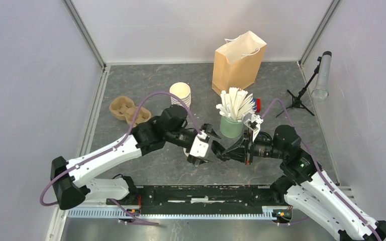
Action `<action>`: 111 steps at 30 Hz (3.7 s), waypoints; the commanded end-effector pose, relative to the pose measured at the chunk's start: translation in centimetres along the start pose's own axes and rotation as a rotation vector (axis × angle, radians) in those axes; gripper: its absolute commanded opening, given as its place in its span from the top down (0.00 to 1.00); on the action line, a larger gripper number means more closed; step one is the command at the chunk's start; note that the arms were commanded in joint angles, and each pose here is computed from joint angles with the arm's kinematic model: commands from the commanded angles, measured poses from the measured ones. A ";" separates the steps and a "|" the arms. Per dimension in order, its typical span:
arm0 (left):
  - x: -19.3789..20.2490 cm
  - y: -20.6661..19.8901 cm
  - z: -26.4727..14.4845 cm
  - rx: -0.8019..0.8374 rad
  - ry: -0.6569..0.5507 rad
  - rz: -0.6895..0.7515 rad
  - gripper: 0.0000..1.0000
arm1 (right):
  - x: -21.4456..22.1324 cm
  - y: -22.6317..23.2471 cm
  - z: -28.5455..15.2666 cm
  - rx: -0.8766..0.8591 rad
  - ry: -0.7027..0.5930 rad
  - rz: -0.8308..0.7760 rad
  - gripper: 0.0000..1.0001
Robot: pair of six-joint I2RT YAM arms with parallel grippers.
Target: Pack the takeout coffee
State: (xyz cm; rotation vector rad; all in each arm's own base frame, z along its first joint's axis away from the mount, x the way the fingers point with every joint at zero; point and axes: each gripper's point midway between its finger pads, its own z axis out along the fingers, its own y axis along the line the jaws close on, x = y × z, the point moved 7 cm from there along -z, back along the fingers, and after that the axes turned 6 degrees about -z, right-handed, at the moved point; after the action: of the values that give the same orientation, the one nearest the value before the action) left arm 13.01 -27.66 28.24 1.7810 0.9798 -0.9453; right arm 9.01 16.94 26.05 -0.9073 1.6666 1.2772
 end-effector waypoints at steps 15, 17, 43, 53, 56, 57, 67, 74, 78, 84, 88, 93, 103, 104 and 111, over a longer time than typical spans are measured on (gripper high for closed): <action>-0.8 0.9 1.9 0.028 0.076 0.074 0.36 | -2.1 1.2 -0.4 -0.052 -0.049 -0.095 1.00; -0.8 1.0 1.9 0.022 0.082 0.061 0.43 | -2.0 1.2 -0.3 -0.055 -0.047 -0.095 1.00; -2.4 1.6 -1.5 -0.490 -0.099 -0.418 0.68 | -7.4 -1.4 -1.2 0.292 -0.301 -0.271 0.35; -4.2 0.9 -6.5 -0.857 -0.376 -0.807 0.66 | -11.9 -1.7 -1.1 0.319 -0.536 -0.798 0.02; -4.8 0.1 -7.5 -0.858 -0.448 -0.865 0.66 | -10.9 -1.0 -1.5 0.290 -0.678 -0.973 0.02; -5.1 -0.1 -7.7 -0.854 -0.474 -0.886 0.66 | -10.7 -0.9 -1.6 0.301 -0.717 -1.016 0.02; -6.1 -0.8 -7.1 -0.755 -0.524 -1.005 0.67 | -7.5 -0.2 2.2 0.235 -0.614 -1.166 0.02; -5.8 -0.9 -7.0 -0.760 -0.516 -1.030 0.67 | -6.9 -0.1 3.5 0.302 -0.572 -1.210 0.02; -5.5 -1.2 -6.8 -0.749 -0.481 -1.037 0.67 | -7.0 -0.2 4.6 0.297 -0.535 -1.215 0.02; -5.3 -1.6 -6.2 -0.692 -0.448 -1.050 0.67 | -6.6 -0.4 5.3 0.282 -0.502 -1.219 0.02; -5.4 -1.7 -6.1 -0.678 -0.443 -1.055 0.67 | -6.7 -0.2 5.3 0.283 -0.507 -1.217 0.02; -5.3 -1.7 -6.1 -0.681 -0.439 -1.057 0.67 | -6.8 -0.1 5.2 0.279 -0.507 -1.216 0.06; -5.3 -1.8 -5.7 -0.660 -0.432 -1.081 0.67 | -6.5 -0.2 5.6 0.270 -0.495 -1.208 0.12; -5.3 -1.7 -5.7 -0.660 -0.433 -1.080 0.67 | -6.5 -0.2 5.7 0.268 -0.493 -1.208 0.13; -5.0 -1.7 -6.1 -0.699 -0.426 -1.077 0.59 | -5.7 -0.5 5.5 0.276 -0.480 -1.171 0.22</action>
State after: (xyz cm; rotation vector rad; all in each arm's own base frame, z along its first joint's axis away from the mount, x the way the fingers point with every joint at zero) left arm 10.88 -22.92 33.09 0.4097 1.7339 -1.2610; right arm 12.86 22.79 28.83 -1.0924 0.6586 0.3627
